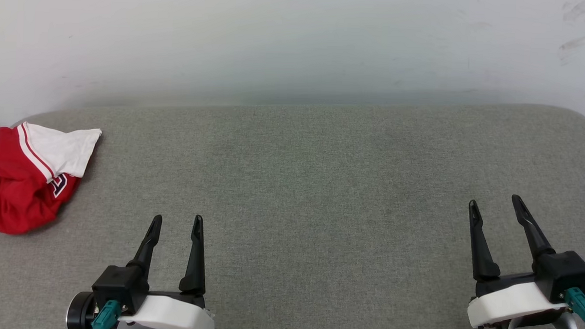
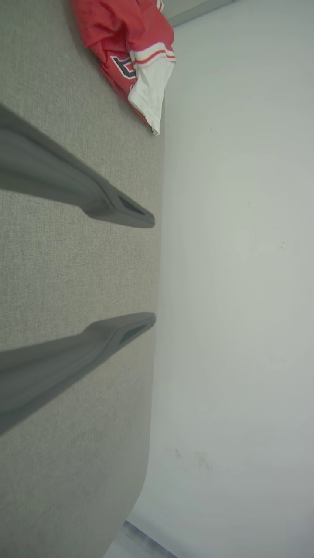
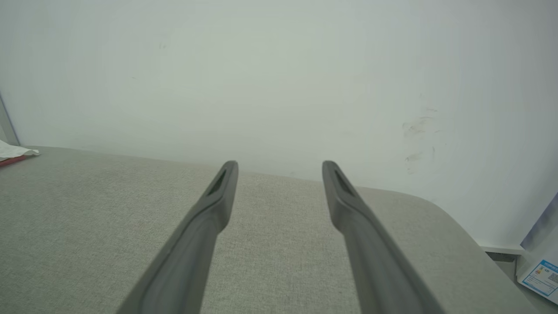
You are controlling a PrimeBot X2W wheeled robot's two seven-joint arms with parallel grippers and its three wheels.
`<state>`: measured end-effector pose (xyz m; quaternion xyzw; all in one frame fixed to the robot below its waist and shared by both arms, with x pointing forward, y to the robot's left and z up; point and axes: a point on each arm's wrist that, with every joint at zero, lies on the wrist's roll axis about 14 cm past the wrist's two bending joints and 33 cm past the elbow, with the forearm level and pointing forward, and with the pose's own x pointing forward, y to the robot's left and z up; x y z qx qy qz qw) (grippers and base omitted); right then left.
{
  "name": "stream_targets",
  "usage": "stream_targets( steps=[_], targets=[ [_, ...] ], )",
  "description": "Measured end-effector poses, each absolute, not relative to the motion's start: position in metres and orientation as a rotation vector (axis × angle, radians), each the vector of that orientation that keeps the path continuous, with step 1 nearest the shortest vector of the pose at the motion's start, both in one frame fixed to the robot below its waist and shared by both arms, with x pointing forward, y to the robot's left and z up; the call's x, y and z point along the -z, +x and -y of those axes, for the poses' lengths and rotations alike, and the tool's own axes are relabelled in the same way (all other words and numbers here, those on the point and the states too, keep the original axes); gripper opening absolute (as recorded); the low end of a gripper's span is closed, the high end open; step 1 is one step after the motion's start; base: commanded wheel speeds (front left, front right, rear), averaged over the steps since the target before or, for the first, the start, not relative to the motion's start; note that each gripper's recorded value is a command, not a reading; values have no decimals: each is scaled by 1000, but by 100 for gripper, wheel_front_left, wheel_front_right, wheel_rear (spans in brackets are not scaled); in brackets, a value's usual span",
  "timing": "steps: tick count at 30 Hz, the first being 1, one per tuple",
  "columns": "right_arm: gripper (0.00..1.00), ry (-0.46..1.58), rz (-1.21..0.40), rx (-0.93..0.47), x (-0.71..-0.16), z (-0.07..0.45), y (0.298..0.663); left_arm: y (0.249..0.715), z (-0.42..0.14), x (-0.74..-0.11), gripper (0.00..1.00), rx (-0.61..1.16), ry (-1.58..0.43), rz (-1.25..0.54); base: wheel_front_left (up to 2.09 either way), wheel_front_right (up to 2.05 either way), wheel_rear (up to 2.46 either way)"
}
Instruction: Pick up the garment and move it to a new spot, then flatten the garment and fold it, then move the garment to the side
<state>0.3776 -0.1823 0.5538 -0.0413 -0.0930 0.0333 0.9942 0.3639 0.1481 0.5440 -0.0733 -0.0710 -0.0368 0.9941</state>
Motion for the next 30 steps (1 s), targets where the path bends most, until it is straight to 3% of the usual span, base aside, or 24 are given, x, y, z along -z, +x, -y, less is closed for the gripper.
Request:
stream_targets(
  steps=[19, 30],
  targets=[
    [100, 41, 183, -40, -543, 190, 373, 357, -168, -546, 100, 67, -212, 193, 0, 0, 0],
    [100, -11, 164, -61, -535, 184, 372, 353, -155, -531, 100, 120, -154, 156, 0, 0, 0]
  ],
)
